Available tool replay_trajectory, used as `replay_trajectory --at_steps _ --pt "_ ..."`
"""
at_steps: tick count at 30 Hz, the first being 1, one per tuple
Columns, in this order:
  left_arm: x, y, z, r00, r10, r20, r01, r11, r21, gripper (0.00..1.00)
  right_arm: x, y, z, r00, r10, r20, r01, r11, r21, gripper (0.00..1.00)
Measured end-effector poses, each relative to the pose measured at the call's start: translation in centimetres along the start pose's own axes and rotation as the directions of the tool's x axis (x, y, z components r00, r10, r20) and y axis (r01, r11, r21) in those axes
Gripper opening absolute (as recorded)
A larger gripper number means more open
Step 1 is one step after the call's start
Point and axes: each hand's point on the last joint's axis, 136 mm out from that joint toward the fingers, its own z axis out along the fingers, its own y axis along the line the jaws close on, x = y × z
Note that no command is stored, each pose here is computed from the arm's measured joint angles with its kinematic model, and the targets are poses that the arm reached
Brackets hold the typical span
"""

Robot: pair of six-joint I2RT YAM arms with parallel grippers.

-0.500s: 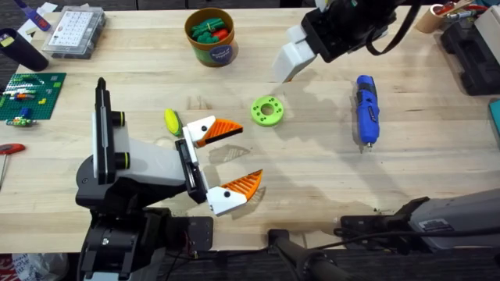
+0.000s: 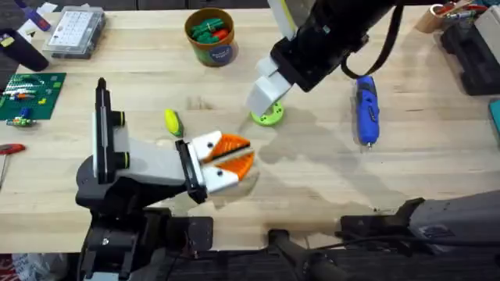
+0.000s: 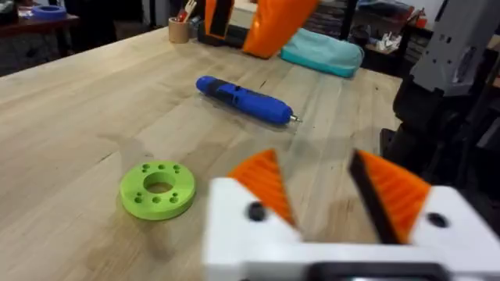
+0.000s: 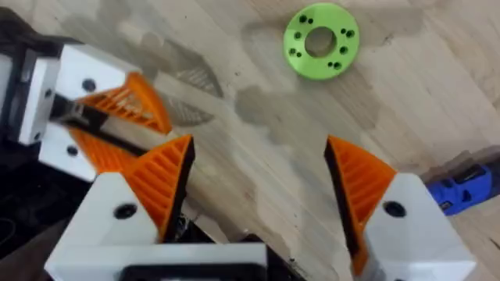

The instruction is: Pick up the gripper from the table and insert it into the empty holder that is missing its gripper. Then pick up a screw, insert it into the mounting hole, and use the screwdriver to tighten it. Finally, clean up the table by picking up the vegetable and placing it into the bucket.

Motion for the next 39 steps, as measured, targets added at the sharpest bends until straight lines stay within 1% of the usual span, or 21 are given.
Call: replay_trajectory --at_steps 1,2,3,10,16,20,24,27,32,39 --pt "0.0 0.0 0.0 1.000 0.001 0.000 -0.001 1.000 0.000 0.072 0.1 0.0 0.0 1.000 -0.001 -0.003 0.001 1.000 0.002 0.987" --pt "0.0 0.0 0.0 1.000 0.002 0.000 -0.002 1.000 0.000 0.021 0.2 0.0 0.0 1.000 -0.001 -0.007 0.001 1.000 0.005 0.987" --pt "0.0 0.0 0.0 1.000 0.003 0.000 -0.003 1.000 0.000 0.009 0.3 -0.1 0.0 1.000 0.000 -0.013 0.000 1.000 0.007 0.987" --pt "0.0 0.0 0.0 1.000 0.003 0.000 -0.003 1.000 0.000 0.005 0.7 -1.2 -0.1 0.999 0.035 -0.026 -0.035 0.999 0.026 0.987" --pt "0.0 0.0 0.0 1.000 0.003 0.000 -0.003 1.000 0.000 0.005 2.2 -4.7 -0.8 0.984 0.171 -0.057 -0.163 0.980 0.115 0.987" --pt "0.0 0.0 0.0 1.000 0.001 -0.001 -0.001 1.000 0.000 0.005 3.8 -6.6 -2.7 0.970 0.241 -0.040 -0.231 0.958 0.168 0.987" --pt "0.0 0.0 0.0 1.000 0.000 -0.001 0.000 1.000 0.002 0.005 6.0 -9.1 -4.6 0.935 0.354 0.023 -0.350 0.911 0.219 0.987" --pt "0.0 0.0 0.0 1.000 0.000 -0.001 0.000 1.000 0.002 0.005 7.9 -11.5 -4.4 0.892 0.450 0.040 -0.445 0.859 0.252 0.987" --pt "0.0 0.0 0.0 1.000 0.000 -0.001 0.000 1.000 0.002 0.005 10.1 -14.9 -1.6 0.826 0.563 0.020 -0.544 0.787 0.289 0.987" --pt "0.0 0.0 0.0 1.000 0.000 -0.001 0.000 1.000 0.002 0.005 12.6 -19.8 2.8 0.731 0.680 0.061 -0.661 0.683 0.310 0.987"
